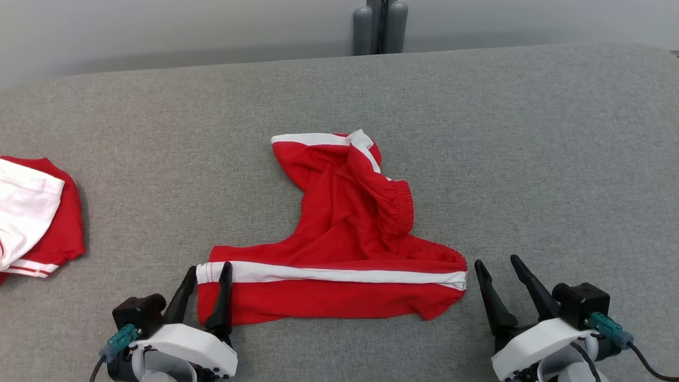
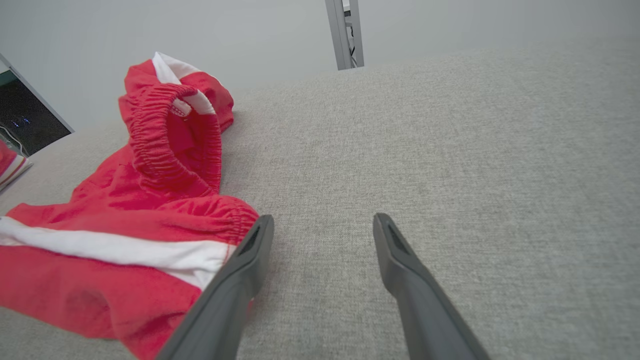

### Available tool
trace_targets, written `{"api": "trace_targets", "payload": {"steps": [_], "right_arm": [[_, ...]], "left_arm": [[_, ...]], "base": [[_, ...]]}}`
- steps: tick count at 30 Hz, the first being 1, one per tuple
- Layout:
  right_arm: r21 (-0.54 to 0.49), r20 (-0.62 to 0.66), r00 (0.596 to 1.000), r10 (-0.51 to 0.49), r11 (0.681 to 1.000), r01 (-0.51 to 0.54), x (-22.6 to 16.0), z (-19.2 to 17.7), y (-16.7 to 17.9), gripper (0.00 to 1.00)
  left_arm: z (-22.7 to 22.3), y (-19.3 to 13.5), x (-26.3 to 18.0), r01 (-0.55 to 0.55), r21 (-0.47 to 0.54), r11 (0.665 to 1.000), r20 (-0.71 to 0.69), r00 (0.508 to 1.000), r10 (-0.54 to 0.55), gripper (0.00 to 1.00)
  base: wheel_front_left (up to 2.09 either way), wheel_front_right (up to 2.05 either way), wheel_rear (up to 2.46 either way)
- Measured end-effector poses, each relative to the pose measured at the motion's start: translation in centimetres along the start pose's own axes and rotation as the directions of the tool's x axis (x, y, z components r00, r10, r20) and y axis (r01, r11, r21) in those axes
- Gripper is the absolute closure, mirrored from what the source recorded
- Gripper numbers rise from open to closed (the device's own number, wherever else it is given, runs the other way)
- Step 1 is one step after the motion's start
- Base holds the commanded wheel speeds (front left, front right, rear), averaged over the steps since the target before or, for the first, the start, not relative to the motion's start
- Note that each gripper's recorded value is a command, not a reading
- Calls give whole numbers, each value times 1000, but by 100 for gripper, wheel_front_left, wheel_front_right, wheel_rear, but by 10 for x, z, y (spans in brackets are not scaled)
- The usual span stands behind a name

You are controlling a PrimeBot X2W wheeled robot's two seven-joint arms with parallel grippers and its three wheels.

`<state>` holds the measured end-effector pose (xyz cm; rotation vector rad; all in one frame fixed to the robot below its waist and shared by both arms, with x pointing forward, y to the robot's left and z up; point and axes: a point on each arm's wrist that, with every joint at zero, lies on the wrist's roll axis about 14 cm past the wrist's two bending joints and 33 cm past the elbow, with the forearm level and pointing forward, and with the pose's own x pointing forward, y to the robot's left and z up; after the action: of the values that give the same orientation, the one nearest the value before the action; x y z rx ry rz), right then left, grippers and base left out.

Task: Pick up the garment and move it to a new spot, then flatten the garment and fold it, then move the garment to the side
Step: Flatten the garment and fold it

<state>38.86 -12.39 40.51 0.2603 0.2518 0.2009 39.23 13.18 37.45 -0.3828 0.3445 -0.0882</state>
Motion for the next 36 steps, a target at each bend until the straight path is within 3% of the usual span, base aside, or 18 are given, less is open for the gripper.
{"api": "trace_targets", "payload": {"steps": [6, 7, 8, 9, 10, 35, 36], "right_arm": [[0, 1, 1000, 5, 1000, -5, 1, 1, 2, 0], [1, 2, 1000, 6, 1000, -6, 1, 1, 2, 0], [1, 2, 1000, 7, 1000, -7, 1, 1, 2, 0], [1, 2, 1000, 7, 1000, -7, 1, 1, 3, 0], [1, 2, 1000, 8, 1000, -8, 1, 1, 3, 0], [146, -68, 991, 119, 983, -108, -10, -21, 36, 0], [150, -71, 990, 119, 983, -108, -11, -22, 35, 8]], "left_arm": [[2, -2, -1, 6, -8, 1000, 6, 1000, -6, 0], [3, -3, 0, 9, -9, 1000, 11, 1000, -9, 4], [4, -4, 0, 12, -9, 1000, 15, 1000, -12, 32], [5, -4, 0, 14, -8, 1000, 17, 1000, -14, 53], [5, -5, 0, 15, -5, 1000, 18, 1000, -15, 100], [7, 0, -8, 8, 43, 999, 23, 1000, -9, 100], [7, 0, -8, 8, 44, 999, 24, 1000, -9, 100]], "base": [[0, 0, 0], [0, 0, 0], [0, 0, 0], [0, 0, 0], [0, 0, 0], [0, 0, 0], [0, 0, 0]]}}
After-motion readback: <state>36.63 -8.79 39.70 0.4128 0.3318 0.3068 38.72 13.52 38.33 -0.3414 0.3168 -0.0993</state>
